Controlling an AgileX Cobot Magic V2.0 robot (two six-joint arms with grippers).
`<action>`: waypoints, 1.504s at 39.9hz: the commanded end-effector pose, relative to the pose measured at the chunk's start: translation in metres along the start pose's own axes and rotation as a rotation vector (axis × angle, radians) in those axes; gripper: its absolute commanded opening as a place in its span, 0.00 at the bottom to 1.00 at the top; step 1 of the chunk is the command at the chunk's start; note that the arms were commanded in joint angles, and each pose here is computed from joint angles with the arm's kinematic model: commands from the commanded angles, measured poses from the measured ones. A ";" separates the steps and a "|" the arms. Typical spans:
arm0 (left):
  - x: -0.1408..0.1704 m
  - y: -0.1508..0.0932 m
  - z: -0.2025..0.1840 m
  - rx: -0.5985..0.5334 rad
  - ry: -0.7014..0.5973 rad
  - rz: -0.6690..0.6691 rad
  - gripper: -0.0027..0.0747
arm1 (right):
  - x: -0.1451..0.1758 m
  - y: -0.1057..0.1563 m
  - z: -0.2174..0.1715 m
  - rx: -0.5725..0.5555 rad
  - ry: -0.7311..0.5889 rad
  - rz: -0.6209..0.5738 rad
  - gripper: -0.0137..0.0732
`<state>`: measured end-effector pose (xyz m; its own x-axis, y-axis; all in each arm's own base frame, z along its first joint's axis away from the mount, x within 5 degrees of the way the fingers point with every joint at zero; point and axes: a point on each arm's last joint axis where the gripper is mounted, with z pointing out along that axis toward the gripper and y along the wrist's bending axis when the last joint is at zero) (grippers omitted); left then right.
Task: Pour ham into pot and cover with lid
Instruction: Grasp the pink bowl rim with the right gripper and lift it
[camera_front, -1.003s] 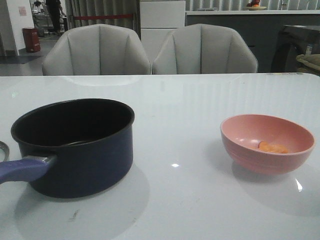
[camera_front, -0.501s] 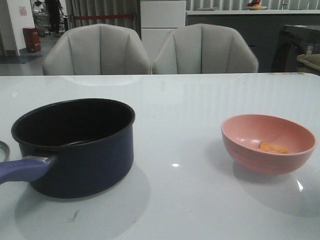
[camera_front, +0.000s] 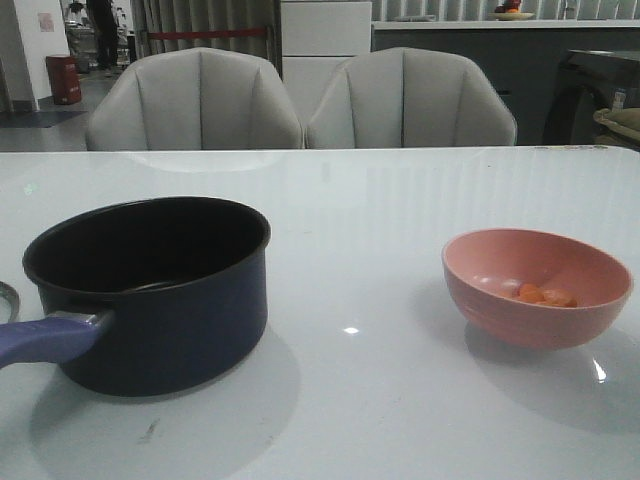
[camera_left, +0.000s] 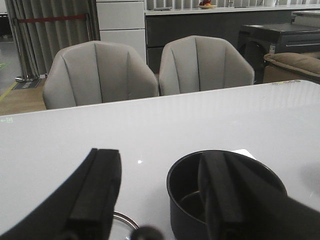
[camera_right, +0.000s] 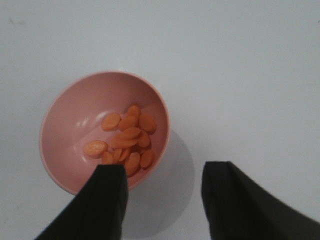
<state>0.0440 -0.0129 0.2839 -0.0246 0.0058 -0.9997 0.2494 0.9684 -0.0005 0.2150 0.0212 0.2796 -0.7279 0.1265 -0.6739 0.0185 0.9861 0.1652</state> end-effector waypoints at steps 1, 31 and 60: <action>-0.014 0.000 -0.001 0.003 -0.088 -0.007 0.54 | -0.026 0.002 0.019 0.008 0.043 -0.015 0.68; -0.013 0.000 -0.001 0.006 -0.072 -0.012 0.54 | -0.054 0.000 0.154 0.041 0.427 -0.026 0.31; -0.013 0.000 -0.001 0.006 -0.072 -0.012 0.54 | -0.112 0.120 0.030 -0.256 -0.287 -0.429 0.32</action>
<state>0.0440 -0.0130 0.2827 -0.0374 0.0091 -0.9993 0.2506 0.9681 -0.0006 0.3274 0.1092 0.3101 -0.6413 -0.2153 -0.7365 -0.3653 0.9297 0.0462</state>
